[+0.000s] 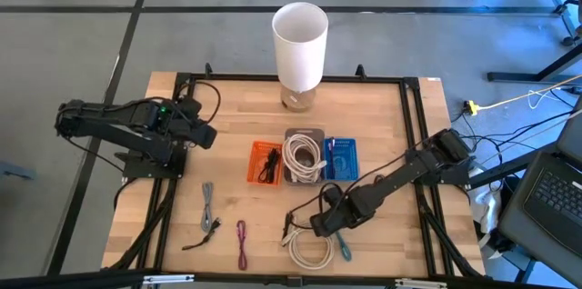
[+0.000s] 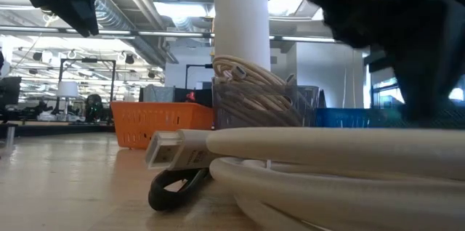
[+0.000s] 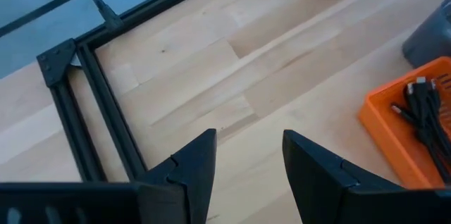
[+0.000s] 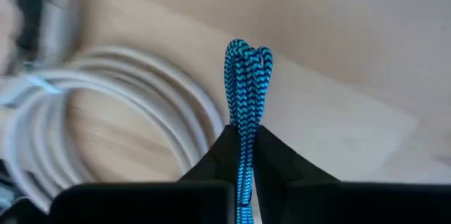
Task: Pick & Place USB Port
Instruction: Put the blue charger cable into the blue bin
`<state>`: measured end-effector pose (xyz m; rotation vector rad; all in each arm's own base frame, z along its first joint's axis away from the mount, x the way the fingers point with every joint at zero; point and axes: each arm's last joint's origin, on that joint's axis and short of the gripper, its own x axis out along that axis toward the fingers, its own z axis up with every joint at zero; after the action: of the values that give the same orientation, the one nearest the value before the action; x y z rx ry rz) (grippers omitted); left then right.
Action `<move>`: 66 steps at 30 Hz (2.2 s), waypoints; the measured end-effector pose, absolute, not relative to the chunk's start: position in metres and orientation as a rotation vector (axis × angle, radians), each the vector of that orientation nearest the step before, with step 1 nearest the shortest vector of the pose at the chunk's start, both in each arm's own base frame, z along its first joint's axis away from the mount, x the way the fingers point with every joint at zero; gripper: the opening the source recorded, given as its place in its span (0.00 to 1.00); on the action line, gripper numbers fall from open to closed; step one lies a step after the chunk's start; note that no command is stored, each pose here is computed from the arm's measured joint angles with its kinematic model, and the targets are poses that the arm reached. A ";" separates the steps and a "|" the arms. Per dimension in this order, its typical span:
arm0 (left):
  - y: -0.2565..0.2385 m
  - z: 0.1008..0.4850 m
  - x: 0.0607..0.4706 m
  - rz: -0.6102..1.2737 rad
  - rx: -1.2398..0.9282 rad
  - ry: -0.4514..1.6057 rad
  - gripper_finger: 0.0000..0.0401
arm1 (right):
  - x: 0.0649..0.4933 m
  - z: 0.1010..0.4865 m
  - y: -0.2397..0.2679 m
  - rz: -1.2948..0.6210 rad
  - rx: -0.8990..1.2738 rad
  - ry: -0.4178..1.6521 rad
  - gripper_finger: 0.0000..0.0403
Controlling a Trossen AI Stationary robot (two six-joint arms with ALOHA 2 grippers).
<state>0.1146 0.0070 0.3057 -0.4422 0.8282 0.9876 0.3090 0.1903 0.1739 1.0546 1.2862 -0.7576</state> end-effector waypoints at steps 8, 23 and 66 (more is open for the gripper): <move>0.009 0.308 0.121 0.941 -0.457 0.802 0.39 | 0.316 0.221 0.160 -0.916 0.832 1.326 0.04; 0.008 0.308 0.124 0.907 -0.476 0.808 0.39 | 0.306 0.294 0.042 -1.040 0.676 1.208 0.04; 0.008 0.310 0.128 0.896 -0.474 0.766 0.39 | 0.287 0.184 -0.007 -1.046 0.892 0.942 0.04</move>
<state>0.1276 0.0083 0.3096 -0.4739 0.7662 0.8960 0.2869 -0.0075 0.1842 0.8920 0.9420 -1.0455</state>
